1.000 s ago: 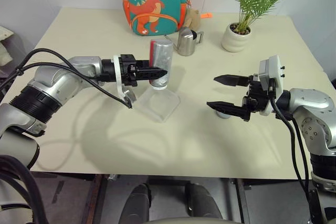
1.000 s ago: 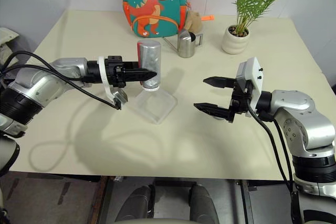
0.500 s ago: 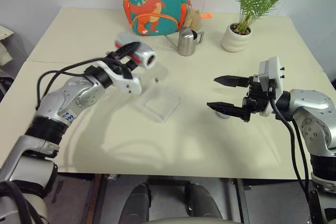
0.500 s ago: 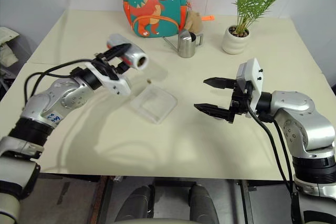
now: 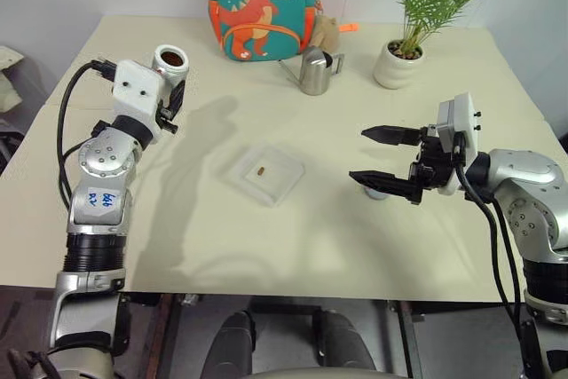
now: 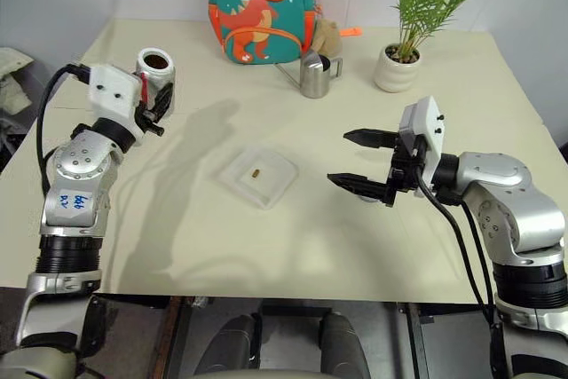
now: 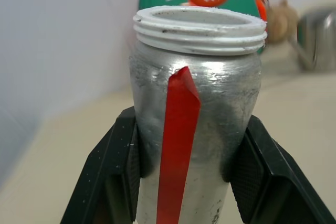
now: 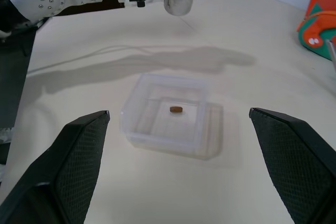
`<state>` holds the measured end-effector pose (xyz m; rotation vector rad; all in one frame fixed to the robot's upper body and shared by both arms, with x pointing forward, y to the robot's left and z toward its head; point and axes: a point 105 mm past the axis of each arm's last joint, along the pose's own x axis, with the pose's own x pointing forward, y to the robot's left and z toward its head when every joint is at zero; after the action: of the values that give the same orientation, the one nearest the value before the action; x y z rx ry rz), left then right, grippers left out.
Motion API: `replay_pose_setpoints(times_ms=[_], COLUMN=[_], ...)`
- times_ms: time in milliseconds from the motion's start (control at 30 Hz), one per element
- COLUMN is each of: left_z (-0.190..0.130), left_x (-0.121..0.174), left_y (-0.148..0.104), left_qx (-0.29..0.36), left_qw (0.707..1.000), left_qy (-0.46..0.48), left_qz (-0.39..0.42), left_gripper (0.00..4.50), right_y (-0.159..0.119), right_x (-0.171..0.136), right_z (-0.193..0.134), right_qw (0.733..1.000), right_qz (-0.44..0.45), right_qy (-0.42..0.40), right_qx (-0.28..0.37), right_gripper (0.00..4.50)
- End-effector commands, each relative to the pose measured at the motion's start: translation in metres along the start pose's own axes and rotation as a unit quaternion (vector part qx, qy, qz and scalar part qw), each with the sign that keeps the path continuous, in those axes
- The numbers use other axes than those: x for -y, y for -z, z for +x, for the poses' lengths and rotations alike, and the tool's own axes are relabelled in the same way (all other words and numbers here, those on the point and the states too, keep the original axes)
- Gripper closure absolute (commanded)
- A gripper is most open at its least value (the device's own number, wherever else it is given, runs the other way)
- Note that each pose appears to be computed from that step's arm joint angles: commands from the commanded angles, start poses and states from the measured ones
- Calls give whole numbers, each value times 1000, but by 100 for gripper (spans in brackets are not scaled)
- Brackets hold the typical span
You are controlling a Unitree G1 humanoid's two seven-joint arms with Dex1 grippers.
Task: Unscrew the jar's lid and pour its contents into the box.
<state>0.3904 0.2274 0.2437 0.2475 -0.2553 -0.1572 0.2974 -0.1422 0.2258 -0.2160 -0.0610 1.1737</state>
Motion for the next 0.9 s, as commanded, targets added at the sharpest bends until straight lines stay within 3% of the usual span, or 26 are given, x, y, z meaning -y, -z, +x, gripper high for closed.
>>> replay_pose_setpoints(times_ms=[33, 467, 733, 900], left_z=[-8, 5, 1, -1], left_x=[-7, 29, 34, 40], left_y=[4, 46, 55, 63], left_qx=[-10, -15, 14, -1], left_qw=[996, 982, 990, 988], left_qy=[-12, 81, 92, 107], left_qz=[-83, -167, -108, -115], left_gripper=[265, 265, 265, 265], right_y=[-8, -5, -5, -4], right_x=[-3, -1, -3, -4], right_z=[0, -4, -10, -11], right_qw=[1000, 1000, 1000, 1000], right_qz=[-18, -11, -13, -13], right_qy=[-7, -12, -5, -5], right_qx=[11, -6, -14, -17], right_gripper=[1, 1, 1, 1])
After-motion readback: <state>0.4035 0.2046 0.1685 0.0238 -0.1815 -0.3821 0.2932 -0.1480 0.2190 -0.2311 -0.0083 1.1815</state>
